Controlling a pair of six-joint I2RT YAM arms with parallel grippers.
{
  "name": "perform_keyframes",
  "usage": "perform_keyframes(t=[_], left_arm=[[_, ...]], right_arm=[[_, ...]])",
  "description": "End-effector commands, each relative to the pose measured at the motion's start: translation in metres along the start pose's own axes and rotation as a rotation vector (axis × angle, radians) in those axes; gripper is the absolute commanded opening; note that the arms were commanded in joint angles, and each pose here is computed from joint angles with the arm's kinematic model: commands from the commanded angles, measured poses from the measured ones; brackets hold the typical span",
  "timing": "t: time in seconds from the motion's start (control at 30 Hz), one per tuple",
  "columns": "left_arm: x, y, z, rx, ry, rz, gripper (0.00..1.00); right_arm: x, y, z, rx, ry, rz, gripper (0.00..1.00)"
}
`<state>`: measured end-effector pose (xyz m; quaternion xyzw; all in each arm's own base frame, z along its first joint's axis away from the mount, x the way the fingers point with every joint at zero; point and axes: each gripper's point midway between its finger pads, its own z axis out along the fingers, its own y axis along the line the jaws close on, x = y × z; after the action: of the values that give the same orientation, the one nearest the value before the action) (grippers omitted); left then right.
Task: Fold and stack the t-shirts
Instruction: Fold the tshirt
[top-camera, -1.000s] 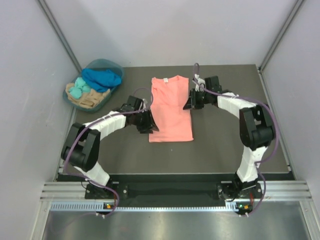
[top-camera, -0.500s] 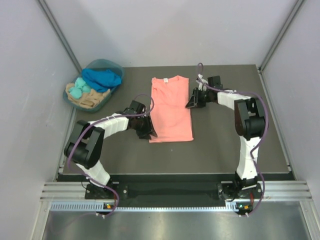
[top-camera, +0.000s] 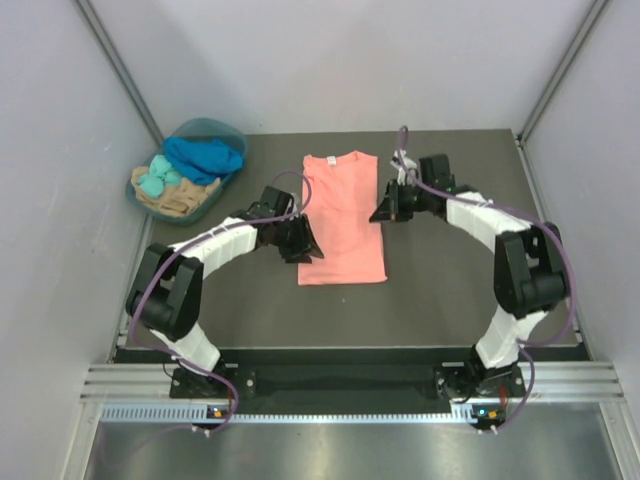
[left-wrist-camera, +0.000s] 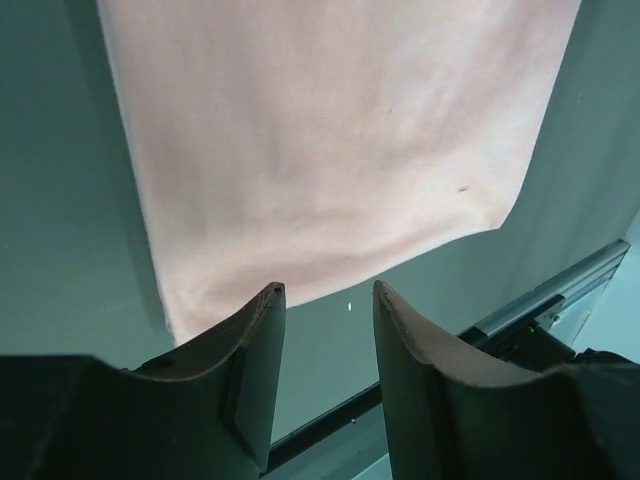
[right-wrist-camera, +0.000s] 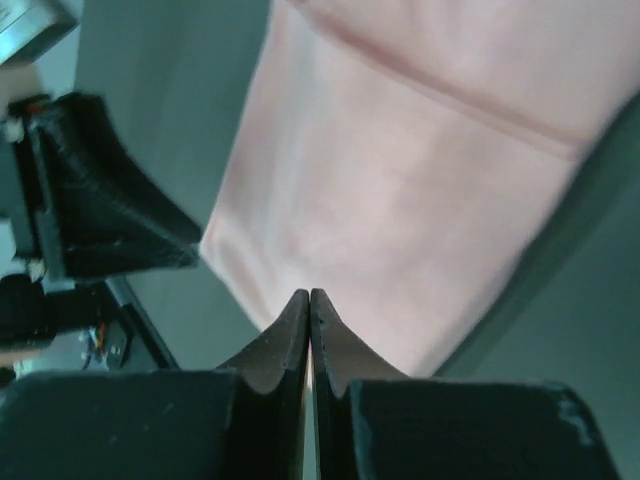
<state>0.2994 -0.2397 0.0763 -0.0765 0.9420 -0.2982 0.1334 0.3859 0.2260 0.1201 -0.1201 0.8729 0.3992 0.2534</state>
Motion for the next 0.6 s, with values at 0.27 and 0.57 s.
perform_keyframes(t=[0.27, 0.57], left_arm=[[0.018, 0.027, 0.021, -0.067, 0.026, -0.039, 0.43], [0.041, 0.079, 0.03, -0.23, 0.041, -0.063, 0.42]], right_arm=[[0.127, 0.053, 0.027, -0.256, 0.098, 0.087, 0.0], [0.171, 0.022, 0.018, -0.259, 0.133, 0.179, 0.01]])
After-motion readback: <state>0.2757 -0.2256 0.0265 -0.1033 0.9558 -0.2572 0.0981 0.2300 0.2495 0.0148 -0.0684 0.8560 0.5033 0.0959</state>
